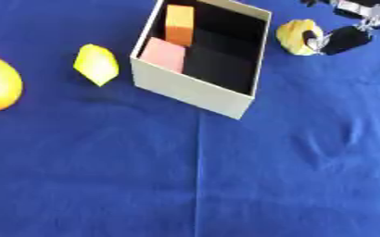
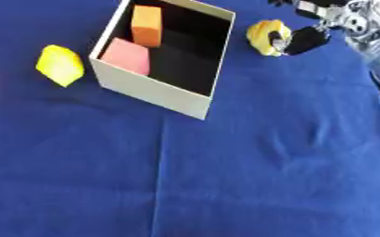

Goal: Pick up objects on the table and place them in the box.

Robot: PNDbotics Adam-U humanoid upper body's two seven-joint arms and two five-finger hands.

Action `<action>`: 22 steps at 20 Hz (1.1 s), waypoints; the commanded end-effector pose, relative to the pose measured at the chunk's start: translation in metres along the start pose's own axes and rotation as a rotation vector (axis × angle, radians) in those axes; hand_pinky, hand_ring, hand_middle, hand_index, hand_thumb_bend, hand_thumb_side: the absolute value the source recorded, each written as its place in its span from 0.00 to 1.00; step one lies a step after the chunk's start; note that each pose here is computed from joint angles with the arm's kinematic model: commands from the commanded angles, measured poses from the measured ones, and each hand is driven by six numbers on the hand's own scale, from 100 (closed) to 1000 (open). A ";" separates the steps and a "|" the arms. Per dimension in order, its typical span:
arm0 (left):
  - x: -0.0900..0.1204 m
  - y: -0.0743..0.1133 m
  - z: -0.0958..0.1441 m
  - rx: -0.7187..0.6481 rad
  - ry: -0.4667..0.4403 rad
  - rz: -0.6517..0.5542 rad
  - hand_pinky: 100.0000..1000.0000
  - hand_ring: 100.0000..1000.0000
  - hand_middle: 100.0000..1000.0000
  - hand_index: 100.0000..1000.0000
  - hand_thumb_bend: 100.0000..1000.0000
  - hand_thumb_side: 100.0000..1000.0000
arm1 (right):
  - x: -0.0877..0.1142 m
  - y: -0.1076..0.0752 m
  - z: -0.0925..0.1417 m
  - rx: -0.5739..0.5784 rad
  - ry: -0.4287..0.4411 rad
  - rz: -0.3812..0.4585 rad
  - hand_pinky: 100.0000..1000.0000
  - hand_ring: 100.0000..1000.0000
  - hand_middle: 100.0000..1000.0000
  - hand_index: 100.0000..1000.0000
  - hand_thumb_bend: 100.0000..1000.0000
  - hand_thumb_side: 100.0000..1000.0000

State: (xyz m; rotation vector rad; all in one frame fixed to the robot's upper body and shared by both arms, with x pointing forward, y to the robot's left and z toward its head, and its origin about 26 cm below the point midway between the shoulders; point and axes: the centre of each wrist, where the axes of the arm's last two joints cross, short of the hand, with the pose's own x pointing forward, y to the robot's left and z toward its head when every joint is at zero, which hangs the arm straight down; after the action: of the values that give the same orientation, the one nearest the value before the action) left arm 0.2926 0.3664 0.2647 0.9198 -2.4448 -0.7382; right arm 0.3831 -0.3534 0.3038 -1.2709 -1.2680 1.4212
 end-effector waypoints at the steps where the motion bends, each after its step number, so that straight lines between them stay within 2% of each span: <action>1: 0.003 0.007 -0.005 -0.003 -0.020 -0.017 0.84 0.76 0.75 0.86 0.00 0.30 | -0.006 -0.010 0.002 -0.013 0.027 0.041 0.96 1.00 0.87 0.98 0.01 0.40; 6: 0.002 0.006 -0.004 -0.004 -0.015 -0.015 0.84 0.76 0.75 0.86 0.00 0.30 | -0.001 -0.011 0.003 0.013 -0.003 0.056 0.96 1.00 0.84 0.96 0.00 0.42; 7: 0.002 0.006 -0.004 -0.004 -0.015 -0.014 0.84 0.76 0.75 0.86 0.00 0.31 | -0.001 -0.011 0.003 0.019 -0.006 0.060 0.96 1.00 0.84 0.96 0.05 0.43; 10: 0.002 0.006 -0.005 -0.002 -0.018 -0.012 0.84 0.76 0.75 0.86 0.00 0.31 | 0.001 -0.011 0.002 0.032 -0.010 0.069 0.95 0.99 0.81 0.94 0.07 0.43; 12: 0.003 0.006 -0.005 0.000 -0.018 -0.010 0.84 0.76 0.75 0.86 0.00 0.31 | 0.002 -0.011 0.001 0.039 -0.013 0.074 0.94 0.98 0.76 0.91 0.10 0.45; 16: 0.003 0.006 -0.005 0.000 -0.019 -0.009 0.84 0.76 0.75 0.86 0.00 0.31 | 0.006 -0.010 -0.002 0.021 -0.015 0.080 0.88 0.89 0.55 0.75 0.16 0.47; 19: 0.003 0.006 -0.005 0.001 -0.022 -0.006 0.84 0.76 0.75 0.86 0.00 0.31 | 0.009 -0.010 -0.003 -0.024 -0.017 0.082 0.82 0.80 0.44 0.62 0.01 0.47; 22: 0.003 0.005 -0.005 0.001 -0.022 -0.003 0.84 0.76 0.75 0.86 0.00 0.31 | 0.014 -0.009 -0.005 -0.083 -0.037 0.062 0.79 0.74 0.40 0.57 0.00 0.37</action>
State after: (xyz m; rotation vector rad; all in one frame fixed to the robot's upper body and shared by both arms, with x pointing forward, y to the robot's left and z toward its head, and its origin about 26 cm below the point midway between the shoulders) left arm 0.2930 0.3656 0.2632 0.9052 -2.4445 -0.7343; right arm 0.3880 -0.3385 0.3024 -1.3235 -1.2997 1.4666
